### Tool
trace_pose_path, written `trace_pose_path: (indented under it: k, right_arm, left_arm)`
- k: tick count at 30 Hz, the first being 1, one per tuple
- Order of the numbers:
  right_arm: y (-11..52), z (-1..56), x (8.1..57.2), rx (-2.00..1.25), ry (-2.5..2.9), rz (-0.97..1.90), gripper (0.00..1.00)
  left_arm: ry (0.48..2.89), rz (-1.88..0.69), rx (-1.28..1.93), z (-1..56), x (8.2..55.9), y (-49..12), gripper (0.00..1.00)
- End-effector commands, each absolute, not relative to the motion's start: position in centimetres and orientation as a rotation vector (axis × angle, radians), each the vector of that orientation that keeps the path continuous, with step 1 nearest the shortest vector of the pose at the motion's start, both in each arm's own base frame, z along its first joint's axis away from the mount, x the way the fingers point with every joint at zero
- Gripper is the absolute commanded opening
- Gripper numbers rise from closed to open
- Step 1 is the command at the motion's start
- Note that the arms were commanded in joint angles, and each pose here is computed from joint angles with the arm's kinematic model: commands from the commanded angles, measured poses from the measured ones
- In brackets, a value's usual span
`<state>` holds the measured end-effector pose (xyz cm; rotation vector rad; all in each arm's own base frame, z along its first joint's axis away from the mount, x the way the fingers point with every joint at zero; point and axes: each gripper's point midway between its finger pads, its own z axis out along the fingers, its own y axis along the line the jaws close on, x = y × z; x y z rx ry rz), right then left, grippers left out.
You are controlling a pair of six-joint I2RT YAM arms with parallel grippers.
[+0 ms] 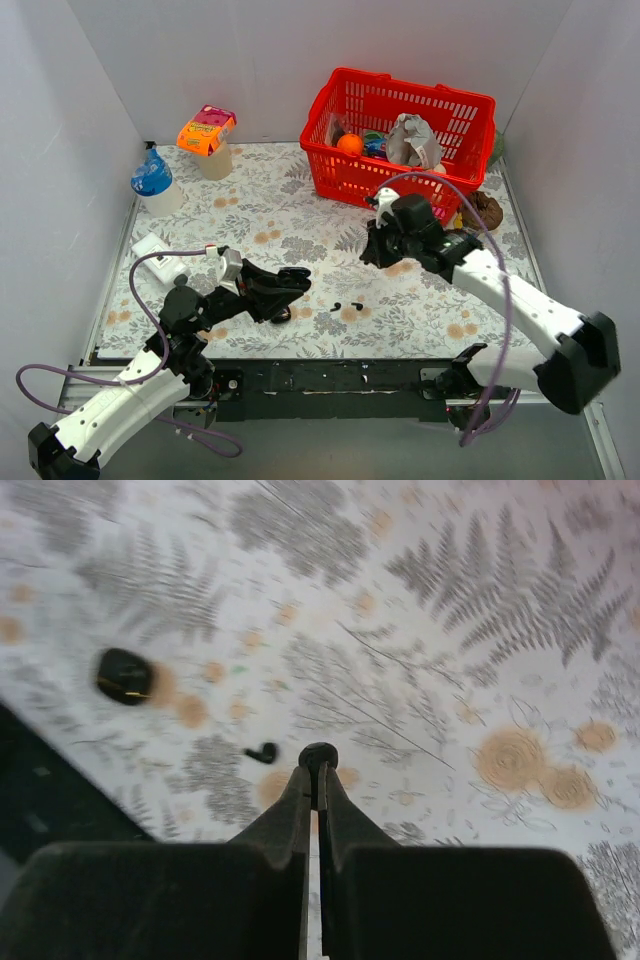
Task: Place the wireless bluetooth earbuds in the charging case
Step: Pick up the earbud from the center of the board, then place the earbud in the charging case.
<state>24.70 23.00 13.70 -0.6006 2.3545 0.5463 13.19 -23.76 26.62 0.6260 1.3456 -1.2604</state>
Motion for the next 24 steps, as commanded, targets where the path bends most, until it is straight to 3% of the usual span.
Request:
trace_pose_path:
  k: [1,10,24]
  right_arm:
    - [25.6,25.6,17.8,-0.918,2.04,0.958,0.01]
    - [24.0,33.2,7.0,-1.239,1.781,1.302,0.01]
    - [27.6,32.7,7.3,-1.235,1.802,1.279,0.01]
  left_arm:
    - [1.289,-1.249,0.692,28.0,12.7,-24.0,0.0]
    - [1.232,-1.358,0.842,29.1,11.2,-25.8,0.0]
    - [1.263,-1.53,1.002,28.6,10.4,-28.3,0.0]
